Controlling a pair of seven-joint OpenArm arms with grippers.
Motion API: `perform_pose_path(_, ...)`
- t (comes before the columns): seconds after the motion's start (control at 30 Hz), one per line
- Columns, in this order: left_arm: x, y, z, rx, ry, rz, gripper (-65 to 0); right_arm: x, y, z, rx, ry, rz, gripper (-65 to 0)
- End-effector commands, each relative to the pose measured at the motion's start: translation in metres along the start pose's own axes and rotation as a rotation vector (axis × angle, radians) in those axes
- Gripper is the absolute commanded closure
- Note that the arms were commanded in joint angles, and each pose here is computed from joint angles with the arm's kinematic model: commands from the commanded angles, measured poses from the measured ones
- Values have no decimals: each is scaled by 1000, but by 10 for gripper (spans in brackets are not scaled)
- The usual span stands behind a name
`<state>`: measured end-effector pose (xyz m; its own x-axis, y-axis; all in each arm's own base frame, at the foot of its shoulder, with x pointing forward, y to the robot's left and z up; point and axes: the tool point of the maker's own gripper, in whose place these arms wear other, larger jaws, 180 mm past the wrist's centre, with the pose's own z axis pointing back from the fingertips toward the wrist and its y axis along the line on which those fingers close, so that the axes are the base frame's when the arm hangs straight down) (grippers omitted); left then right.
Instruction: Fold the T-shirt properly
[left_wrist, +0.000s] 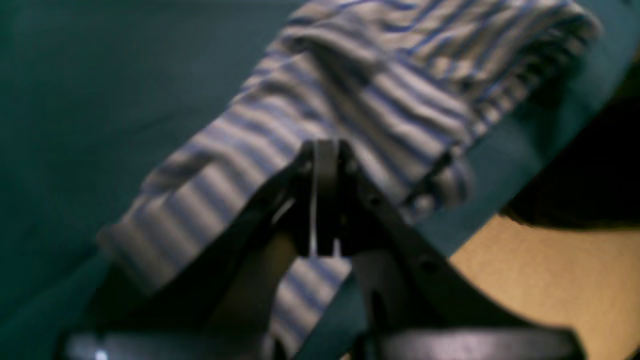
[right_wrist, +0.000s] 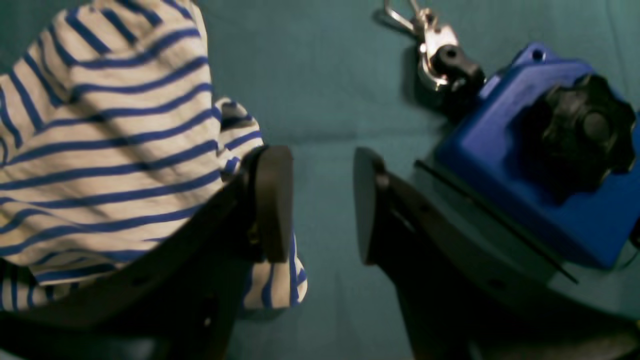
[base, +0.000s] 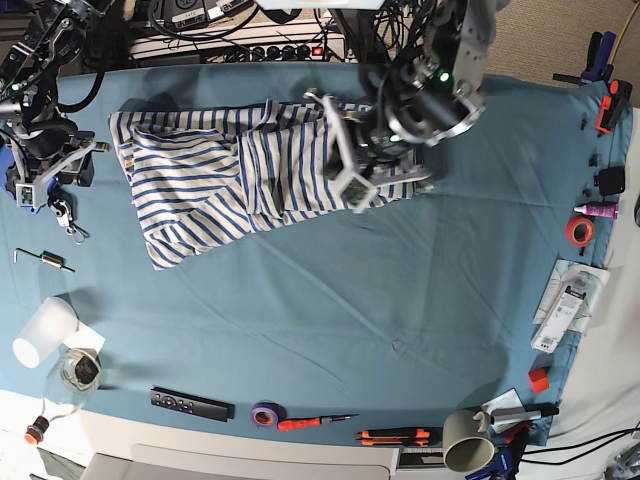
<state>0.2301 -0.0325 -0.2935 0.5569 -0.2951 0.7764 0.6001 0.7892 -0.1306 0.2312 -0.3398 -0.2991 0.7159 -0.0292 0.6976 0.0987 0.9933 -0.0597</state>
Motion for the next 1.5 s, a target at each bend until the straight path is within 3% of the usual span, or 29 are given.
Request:
perform_pose_path(0.0,11,3,9,12,-51,-7,0,15,-3,4,-5,-57,16,-210)
perform_pose_path(0.27,-22,36,25,103,23,6,0,23,9,5,60,-101,-13,-210)
perform_pose_path(0.47,-22,25,19,25,-6,31,0,28,16,6,102,-123,-9,-210)
perform_pose_path(0.83,-91,33,-21,1,180,127,0,33,15,6,92,-139,-3,-211)
perform_pose_path(1.1,-84,35,-23,-3,167,123,0,30,15,5,93,-119,13,-211)
perform_pose_path(1.23,-84,35,-23,-3,170,123,0,38,21,6,125,-151,0,-211)
perform_pose_path(1.47,-84,35,-23,-3,170,123,0,59,13,5,78,-196,15,-211)
